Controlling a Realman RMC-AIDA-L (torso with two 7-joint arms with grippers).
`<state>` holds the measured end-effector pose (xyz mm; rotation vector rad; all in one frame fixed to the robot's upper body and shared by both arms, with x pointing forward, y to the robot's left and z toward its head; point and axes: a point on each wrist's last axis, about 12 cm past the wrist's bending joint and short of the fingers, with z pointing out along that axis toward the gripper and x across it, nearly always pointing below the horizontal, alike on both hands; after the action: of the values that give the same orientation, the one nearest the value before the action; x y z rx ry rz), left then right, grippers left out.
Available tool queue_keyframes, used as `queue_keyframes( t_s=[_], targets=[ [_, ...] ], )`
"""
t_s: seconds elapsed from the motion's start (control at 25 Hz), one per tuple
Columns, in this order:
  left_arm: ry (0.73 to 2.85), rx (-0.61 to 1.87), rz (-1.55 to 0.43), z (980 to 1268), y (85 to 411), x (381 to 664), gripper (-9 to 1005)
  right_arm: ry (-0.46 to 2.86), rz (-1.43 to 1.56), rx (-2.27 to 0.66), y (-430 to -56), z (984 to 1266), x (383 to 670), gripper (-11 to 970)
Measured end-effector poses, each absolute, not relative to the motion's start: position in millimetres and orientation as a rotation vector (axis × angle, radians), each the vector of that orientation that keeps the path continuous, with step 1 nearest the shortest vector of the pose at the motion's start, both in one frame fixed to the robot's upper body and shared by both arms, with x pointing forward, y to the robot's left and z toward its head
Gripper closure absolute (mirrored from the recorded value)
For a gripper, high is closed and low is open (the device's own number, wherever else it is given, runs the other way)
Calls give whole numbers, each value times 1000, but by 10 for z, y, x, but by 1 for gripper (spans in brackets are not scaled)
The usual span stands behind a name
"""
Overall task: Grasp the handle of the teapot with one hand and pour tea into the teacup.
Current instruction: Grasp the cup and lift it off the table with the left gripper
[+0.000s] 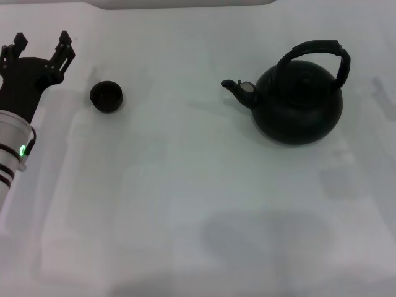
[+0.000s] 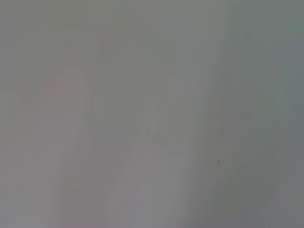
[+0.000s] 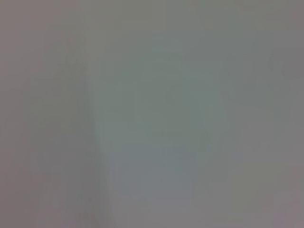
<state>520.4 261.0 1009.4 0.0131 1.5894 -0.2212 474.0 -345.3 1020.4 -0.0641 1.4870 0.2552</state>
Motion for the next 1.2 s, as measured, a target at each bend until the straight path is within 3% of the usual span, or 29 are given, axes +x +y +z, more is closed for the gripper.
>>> queue_keyframes(
  t_s=[0.72,1.2],
  targets=[
    [1566,17,-243,10164,2583,5298,118,1494,266,-53,-3449,10192,4732,98],
    [1659,-1,-533,10470,2955,5825,118,1490,274,-60,-3433,10200,4743,98]
  ],
)
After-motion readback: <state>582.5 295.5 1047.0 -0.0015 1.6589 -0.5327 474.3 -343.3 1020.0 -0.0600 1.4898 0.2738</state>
